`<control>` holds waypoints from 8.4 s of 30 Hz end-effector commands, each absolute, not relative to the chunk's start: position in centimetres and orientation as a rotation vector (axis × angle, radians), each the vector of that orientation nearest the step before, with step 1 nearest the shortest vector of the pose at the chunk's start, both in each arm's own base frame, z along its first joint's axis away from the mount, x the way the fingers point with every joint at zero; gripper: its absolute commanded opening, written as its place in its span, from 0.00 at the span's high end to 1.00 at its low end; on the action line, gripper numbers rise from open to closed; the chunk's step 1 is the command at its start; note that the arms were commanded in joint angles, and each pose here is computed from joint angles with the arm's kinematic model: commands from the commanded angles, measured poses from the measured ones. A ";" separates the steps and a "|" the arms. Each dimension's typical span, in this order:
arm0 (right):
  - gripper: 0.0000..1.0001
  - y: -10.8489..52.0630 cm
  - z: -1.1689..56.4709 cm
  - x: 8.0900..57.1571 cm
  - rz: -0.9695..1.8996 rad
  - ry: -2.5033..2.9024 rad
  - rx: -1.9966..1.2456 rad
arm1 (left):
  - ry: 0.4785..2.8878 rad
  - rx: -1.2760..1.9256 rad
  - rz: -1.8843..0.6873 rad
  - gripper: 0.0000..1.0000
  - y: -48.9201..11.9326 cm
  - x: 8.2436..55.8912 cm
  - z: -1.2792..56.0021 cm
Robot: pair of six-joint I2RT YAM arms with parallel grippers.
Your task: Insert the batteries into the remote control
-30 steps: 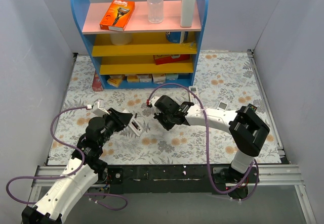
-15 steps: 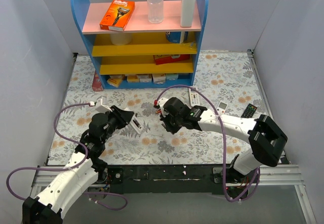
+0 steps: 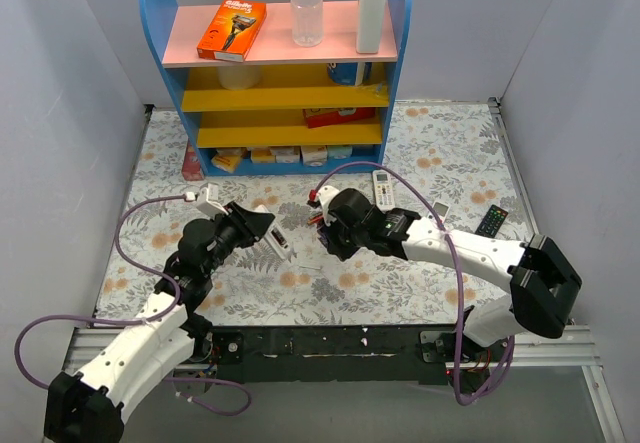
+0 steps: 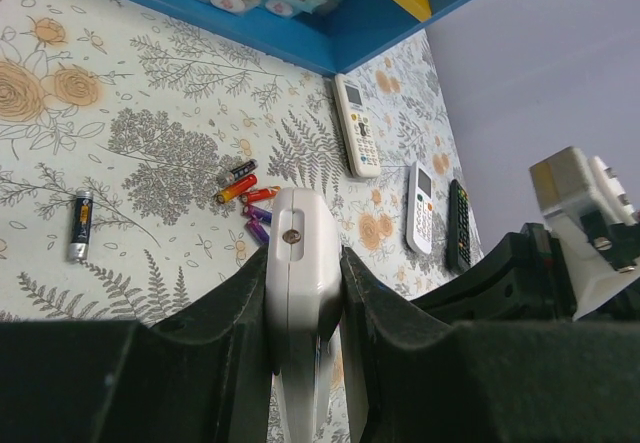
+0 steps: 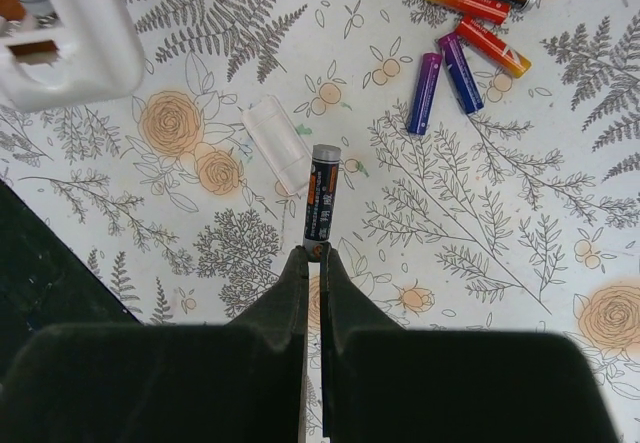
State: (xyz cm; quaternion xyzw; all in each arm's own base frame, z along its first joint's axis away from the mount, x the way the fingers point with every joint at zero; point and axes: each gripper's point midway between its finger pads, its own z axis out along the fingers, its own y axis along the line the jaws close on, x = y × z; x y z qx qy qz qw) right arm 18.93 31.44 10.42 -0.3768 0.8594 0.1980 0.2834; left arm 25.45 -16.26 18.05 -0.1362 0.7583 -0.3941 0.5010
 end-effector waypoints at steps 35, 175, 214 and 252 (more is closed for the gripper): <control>0.99 35.6 21.0 14.9 0.892 2.236 -0.980 | 1.699 -0.001 -1.361 1.00 -22.7 24.0 21.1; 0.89 38.1 21.9 14.9 0.820 1.594 -1.466 | 1.969 -0.268 -1.474 1.00 -23.3 22.8 18.7; 0.47 34.8 5.5 18.9 0.334 2.385 -1.282 | 1.921 -0.541 -1.009 1.00 -13.9 19.9 15.1; 0.41 38.4 21.7 15.9 1.267 2.032 -0.812 | 1.726 -0.046 -1.440 1.00 -21.2 19.4 21.3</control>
